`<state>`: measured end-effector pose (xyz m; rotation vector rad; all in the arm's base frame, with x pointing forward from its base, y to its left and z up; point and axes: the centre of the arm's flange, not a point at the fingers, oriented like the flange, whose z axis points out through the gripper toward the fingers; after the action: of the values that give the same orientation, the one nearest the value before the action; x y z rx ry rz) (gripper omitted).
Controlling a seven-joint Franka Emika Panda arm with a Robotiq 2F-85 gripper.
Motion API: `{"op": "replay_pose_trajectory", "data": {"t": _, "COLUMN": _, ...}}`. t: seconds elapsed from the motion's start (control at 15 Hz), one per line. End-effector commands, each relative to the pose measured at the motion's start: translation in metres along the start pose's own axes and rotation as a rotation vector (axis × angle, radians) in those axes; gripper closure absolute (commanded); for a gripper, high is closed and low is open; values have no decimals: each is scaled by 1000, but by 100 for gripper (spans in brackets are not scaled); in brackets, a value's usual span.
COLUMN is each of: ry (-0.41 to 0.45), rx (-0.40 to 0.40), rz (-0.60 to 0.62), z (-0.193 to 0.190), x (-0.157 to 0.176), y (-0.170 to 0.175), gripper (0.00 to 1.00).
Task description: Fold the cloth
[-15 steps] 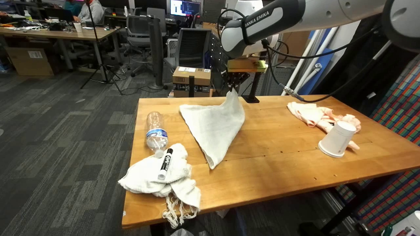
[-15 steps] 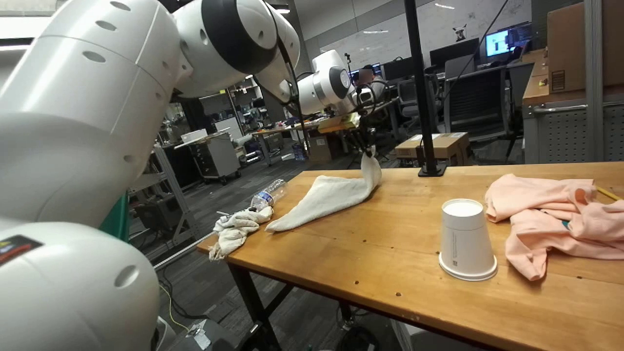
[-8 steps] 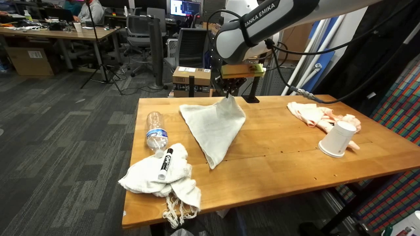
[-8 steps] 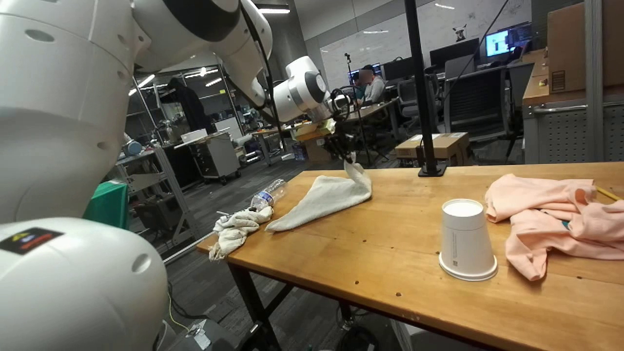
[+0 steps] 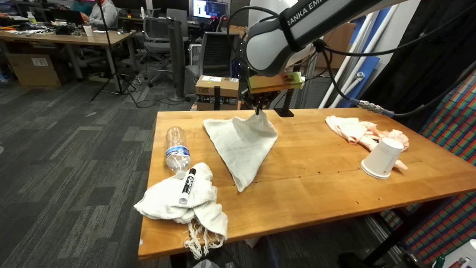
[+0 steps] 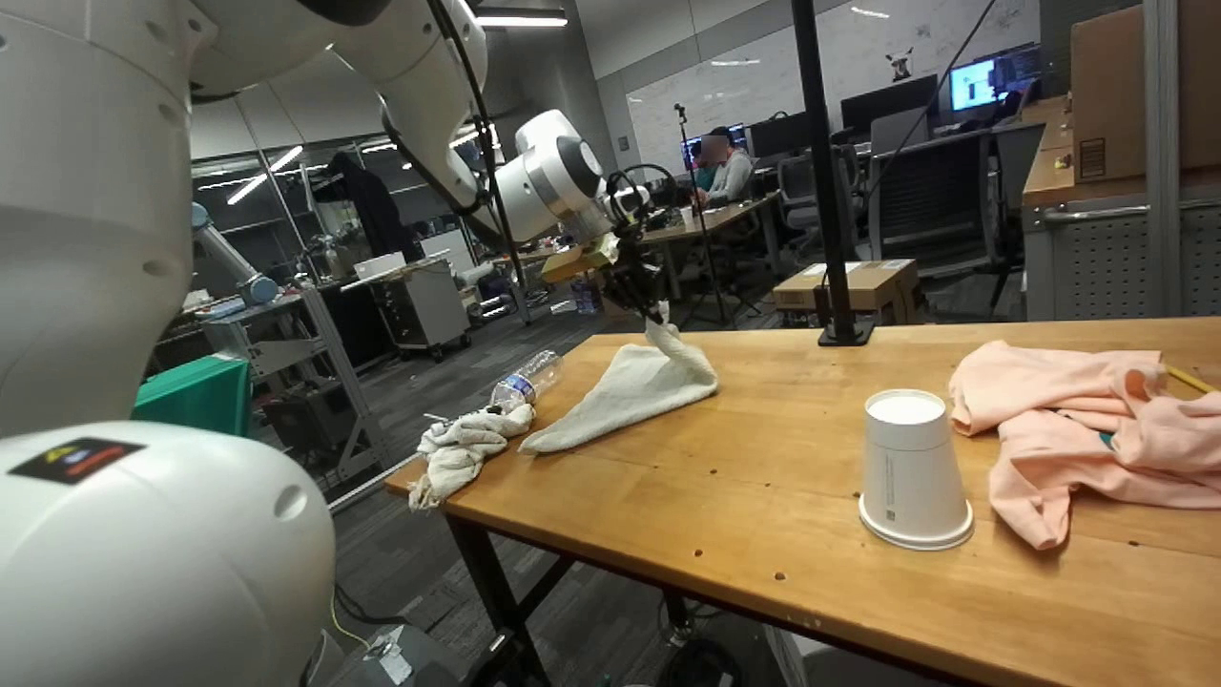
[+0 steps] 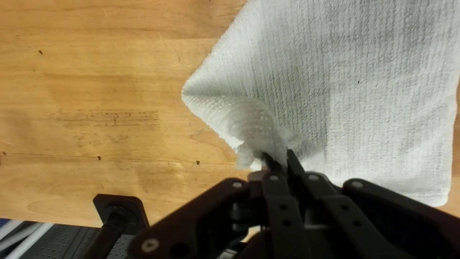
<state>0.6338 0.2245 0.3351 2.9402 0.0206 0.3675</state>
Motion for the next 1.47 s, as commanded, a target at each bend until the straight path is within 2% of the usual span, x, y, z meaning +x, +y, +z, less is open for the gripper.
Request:
{"op": "replay_pose_trajectory", "data": {"t": 0.0, "ry": 44, "rx": -16, "rz": -1, "z": -27, "x": -23, "y": -2, "gripper": 95}}
{"op": "replay_pose_trajectory", "data": {"t": 0.73, "ry": 90, "rx": -49, "rz": -18, "z": -54, "x": -56, "y": -29, "gripper": 95}}
{"op": "replay_pose_trajectory", "data": {"t": 1.4, "ry": 45, "rx": -44, "rz": 13, "z": -45, "x": -125, "y": -65, "gripper": 95}}
